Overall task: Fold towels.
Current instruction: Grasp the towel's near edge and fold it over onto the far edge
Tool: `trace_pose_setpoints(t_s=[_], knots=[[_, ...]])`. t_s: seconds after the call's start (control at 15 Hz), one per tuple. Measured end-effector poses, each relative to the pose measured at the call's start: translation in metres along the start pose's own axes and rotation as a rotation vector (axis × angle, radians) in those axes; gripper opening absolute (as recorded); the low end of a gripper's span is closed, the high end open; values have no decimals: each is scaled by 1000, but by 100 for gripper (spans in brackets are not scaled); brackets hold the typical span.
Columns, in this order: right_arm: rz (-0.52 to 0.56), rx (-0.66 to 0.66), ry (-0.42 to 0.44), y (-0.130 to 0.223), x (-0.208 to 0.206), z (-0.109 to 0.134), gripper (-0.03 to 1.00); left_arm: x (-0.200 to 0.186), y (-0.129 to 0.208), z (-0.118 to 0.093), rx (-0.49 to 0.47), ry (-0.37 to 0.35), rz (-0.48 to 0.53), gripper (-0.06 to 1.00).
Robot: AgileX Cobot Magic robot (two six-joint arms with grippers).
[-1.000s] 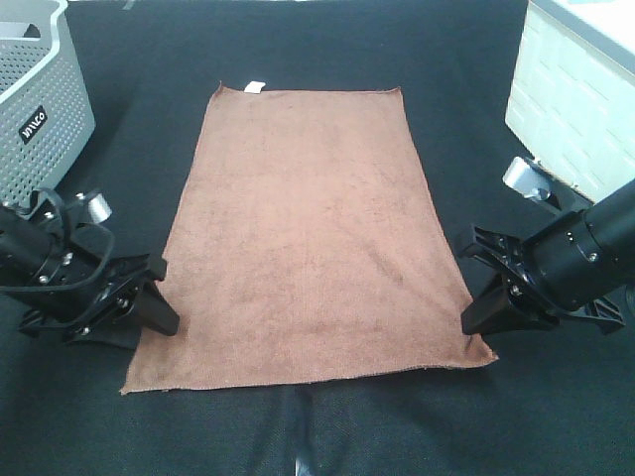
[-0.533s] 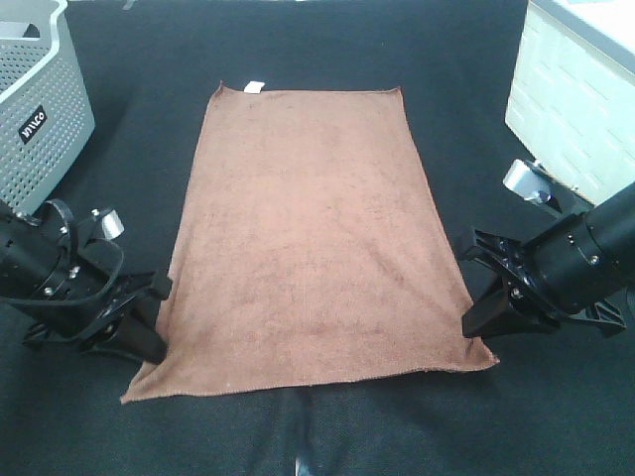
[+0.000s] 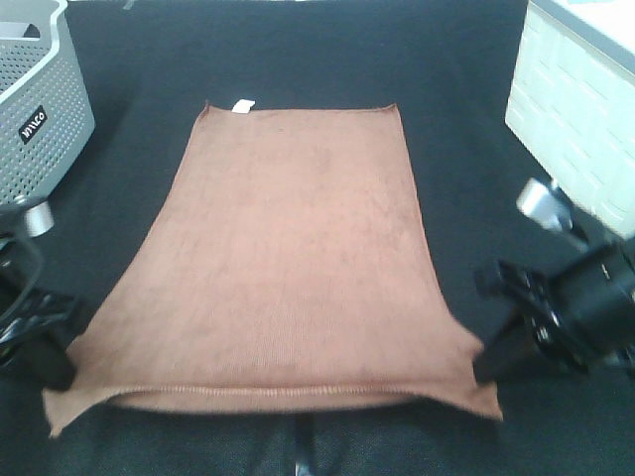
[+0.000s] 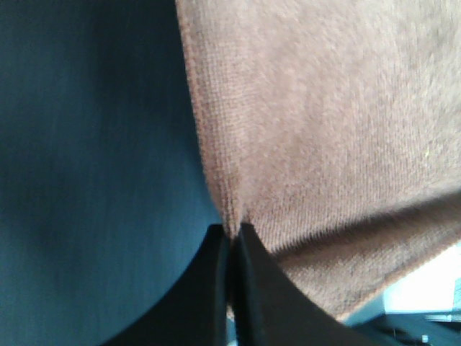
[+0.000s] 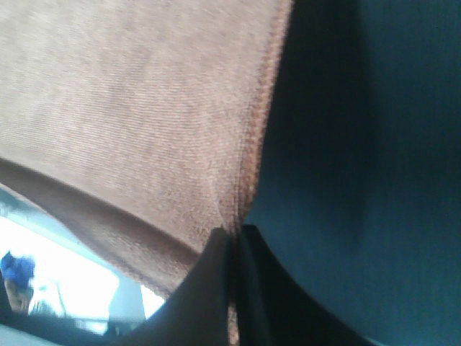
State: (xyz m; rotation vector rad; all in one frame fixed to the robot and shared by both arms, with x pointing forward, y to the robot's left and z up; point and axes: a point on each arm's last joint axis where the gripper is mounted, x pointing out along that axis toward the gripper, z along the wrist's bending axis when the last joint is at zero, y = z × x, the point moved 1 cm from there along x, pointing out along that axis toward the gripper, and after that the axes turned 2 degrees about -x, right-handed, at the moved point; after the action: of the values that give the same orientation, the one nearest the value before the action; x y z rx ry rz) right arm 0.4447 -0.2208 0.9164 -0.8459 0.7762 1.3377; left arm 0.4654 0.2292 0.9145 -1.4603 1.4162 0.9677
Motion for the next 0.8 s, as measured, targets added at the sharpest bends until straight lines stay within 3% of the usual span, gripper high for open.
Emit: trace_pose_setpoints(t_s=[0.13, 0.33, 0.8], knots=[[52, 22, -1, 22, 4, -5, 0, -9, 24, 0, -12, 13, -1, 0], [14, 6, 3, 17, -1, -3, 0, -15, 23, -2, -30, 24, -76, 0], [-253, -159, 10, -82, -38, 32, 0, -38, -60, -17, 27, 21, -373, 0]])
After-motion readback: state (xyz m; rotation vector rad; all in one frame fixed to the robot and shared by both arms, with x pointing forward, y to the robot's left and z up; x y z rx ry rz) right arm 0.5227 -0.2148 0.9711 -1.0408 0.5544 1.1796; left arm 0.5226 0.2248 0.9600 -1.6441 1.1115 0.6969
